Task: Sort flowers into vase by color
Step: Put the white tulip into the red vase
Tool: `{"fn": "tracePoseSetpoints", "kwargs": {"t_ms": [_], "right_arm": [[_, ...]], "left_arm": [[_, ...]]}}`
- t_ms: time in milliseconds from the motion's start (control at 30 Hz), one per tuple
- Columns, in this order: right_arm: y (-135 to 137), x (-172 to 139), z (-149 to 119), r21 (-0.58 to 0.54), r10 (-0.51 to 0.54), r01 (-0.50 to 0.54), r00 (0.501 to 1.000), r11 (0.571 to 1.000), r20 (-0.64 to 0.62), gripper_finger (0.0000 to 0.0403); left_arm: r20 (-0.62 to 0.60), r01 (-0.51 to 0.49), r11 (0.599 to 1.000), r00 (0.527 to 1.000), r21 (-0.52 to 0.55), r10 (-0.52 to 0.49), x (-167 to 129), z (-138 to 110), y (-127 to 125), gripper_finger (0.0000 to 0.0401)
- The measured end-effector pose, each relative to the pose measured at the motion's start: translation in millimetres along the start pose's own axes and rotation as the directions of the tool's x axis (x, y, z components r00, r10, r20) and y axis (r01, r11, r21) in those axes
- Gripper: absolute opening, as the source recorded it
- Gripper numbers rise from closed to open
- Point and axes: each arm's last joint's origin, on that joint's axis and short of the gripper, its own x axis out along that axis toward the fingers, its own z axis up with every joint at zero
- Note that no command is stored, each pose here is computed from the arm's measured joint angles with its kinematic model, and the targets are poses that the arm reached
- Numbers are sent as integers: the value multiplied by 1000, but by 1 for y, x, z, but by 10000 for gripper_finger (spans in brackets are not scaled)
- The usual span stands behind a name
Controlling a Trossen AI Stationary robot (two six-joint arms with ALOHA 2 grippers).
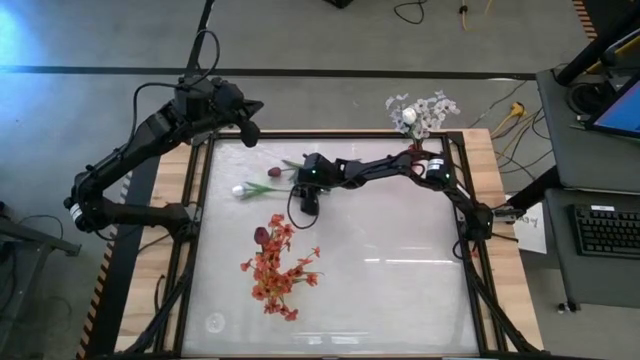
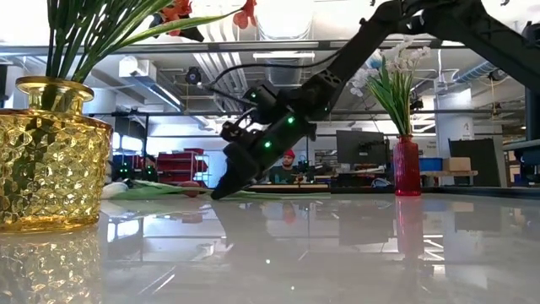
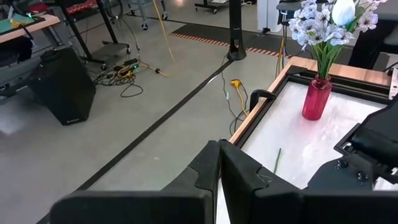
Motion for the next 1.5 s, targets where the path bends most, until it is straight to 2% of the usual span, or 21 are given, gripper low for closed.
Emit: {"fn": "tracePoseSetpoints", "kwargs": {"t_ms": [233,333,467,600,867,967,1133,1200,1333,1500], "right_arm": [[6,-22,5,37,37,-33,992,999,-125,15],[9,-34,7,48,49,-41,982,998,-184,14],[11,-44,8,40,57,-49,972,998,-228,33],[9,-42,14,47,41,-33,984,998,-171,61],[7,-39,31,10,3,-4,999,1000,45,127],[9,-37,29,-4,7,-6,996,1000,91,151],[13,-16,17,-4,51,-51,989,999,139,178],[13,-5,7,2,51,-51,991,999,123,183],[9,4,1,33,-20,17,995,999,102,181],[8,6,-2,6,-28,27,995,1000,94,136]], "left_arm": [[0,0,1000,1000,0,0,0,0,0,0],[-1,0,1000,1000,0,0,0,0,0,0],[-3,1,1000,1000,1,-1,0,0,0,0],[-3,1,1000,1000,1,-1,0,-1,0,0],[-4,1,1000,1000,1,-1,0,-1,0,0],[-3,1,1000,1000,1,-1,0,-1,0,0],[0,0,1000,1000,1,0,0,0,0,0],[0,0,1000,1000,1,0,0,0,0,0],[1,0,1000,1000,1,0,0,0,0,0],[2,0,1000,1000,1,0,0,0,0,0]]}}
